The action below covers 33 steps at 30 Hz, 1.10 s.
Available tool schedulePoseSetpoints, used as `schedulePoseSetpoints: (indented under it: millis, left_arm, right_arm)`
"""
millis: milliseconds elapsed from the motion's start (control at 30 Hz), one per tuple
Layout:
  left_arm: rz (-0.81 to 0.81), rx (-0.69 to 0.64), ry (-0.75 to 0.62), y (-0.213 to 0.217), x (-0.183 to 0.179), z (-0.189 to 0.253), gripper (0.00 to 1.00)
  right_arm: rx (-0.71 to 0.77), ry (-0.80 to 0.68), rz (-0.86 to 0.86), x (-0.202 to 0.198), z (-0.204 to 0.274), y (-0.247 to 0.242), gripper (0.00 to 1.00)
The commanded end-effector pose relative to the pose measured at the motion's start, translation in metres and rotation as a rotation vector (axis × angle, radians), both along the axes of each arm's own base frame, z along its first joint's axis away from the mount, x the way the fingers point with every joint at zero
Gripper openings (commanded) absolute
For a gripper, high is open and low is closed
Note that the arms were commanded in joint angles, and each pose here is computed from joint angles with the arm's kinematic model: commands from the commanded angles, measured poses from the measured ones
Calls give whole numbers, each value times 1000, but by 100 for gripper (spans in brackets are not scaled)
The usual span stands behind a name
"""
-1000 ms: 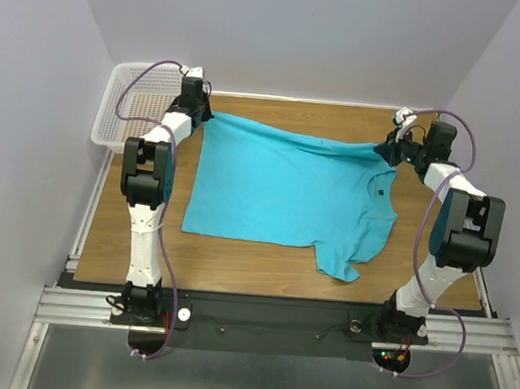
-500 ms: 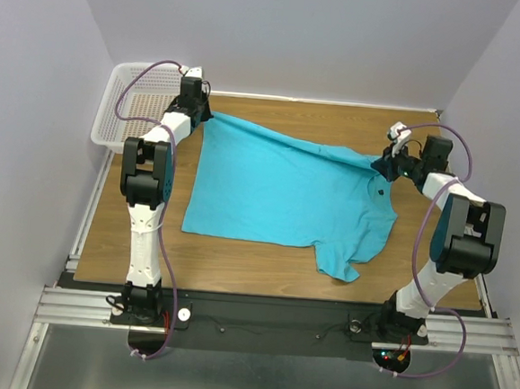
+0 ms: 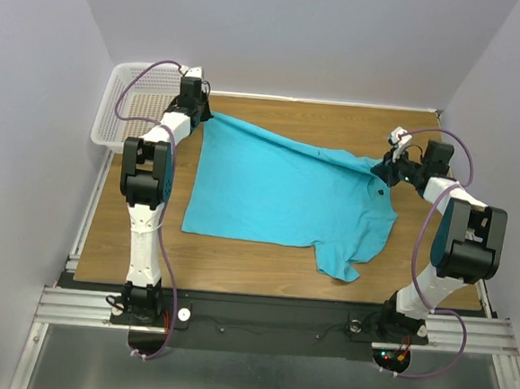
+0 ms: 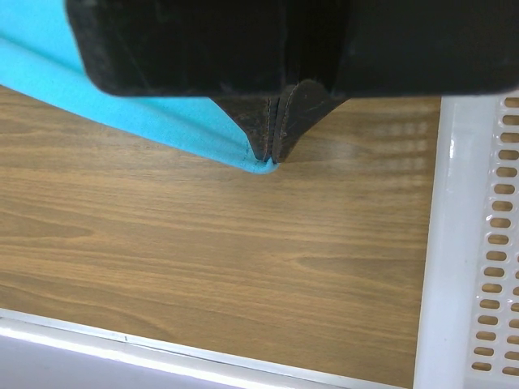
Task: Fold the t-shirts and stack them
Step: Fold the tshirt
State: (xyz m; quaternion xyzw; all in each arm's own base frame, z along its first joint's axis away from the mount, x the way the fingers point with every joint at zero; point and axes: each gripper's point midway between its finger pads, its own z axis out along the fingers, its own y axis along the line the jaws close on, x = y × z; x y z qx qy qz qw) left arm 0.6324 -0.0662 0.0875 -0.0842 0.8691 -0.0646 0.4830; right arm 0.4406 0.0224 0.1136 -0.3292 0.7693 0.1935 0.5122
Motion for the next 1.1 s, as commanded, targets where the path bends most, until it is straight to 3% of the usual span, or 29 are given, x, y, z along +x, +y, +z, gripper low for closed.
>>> schedulePoseSetpoints:
  millis: [0,1067]
  left_arm:
    - [13,-1,-69,8,5,32,0]
    - [3,-11,-70,5,4,32,0]
  right_arm:
    - [-18,-33,1,2,7,-4,1]
    - [-68,22,-35,6,-14,-16,1]
